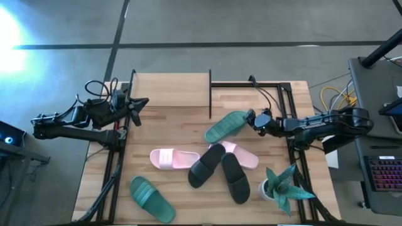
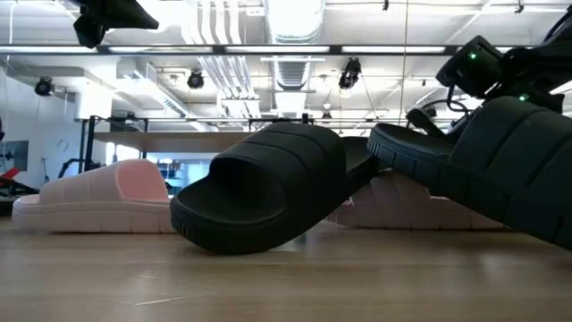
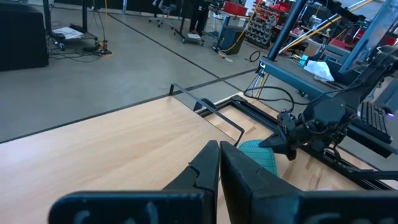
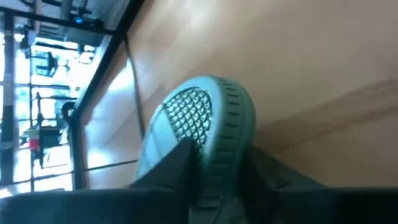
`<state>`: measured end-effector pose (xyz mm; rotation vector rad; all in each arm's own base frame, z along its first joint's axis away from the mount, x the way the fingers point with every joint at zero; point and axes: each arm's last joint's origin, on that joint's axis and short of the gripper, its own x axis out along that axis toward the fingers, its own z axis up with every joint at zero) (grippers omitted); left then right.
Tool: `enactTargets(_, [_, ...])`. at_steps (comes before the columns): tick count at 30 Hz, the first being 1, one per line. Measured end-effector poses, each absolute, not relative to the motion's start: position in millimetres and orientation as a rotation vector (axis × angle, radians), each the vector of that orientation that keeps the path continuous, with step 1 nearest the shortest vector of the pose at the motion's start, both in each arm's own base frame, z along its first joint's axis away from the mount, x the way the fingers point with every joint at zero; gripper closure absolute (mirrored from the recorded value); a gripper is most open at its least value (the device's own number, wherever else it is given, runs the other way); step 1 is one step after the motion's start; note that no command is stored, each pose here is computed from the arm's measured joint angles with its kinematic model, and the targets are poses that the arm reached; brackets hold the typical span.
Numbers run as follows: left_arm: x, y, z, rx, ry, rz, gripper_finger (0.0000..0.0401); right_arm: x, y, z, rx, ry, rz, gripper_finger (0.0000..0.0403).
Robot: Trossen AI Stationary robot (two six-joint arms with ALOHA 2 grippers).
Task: Pick and place slides into the shelf
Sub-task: Put the top green slide on the shelf
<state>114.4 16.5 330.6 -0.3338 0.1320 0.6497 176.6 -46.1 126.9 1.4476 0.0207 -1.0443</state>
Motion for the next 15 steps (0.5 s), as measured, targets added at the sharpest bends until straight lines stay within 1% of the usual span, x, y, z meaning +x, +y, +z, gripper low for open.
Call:
enactTargets(3, [114.4, 16.5, 330.6, -0.334, 0.132, 0.649, 0.0401, 179.9, -47.5, 141.1, 1.364, -0.014, -1.009, 0.0361])
enactTargets(6, [114.4, 16.5, 330.5, -0.334, 0.132, 0.649, 0.0401, 183.0, -49.9, 164.0, 1.176, -0.035, -0.993, 0.0363])
enactTargets(8, [114.4, 16.5, 330.5, -0.334, 0.132, 0.649, 0.0401, 183.9, -51.8, 185.8, 1.010, -0.032, -1.011, 0.0363])
enactTargets(12, [114.4, 16.5, 330.5, -0.333, 0.133, 0.649, 0.0401, 181.9, -54.0, 236.0, 0.651, 0.062, -1.063, 0.0363])
enactTargets(15, [114.4, 16.5, 330.5, -0.333, 0.133, 0.649, 0.0401, 179.7, -55.2, 280.3, 0.387, 0.130, -1.097, 0.0351])
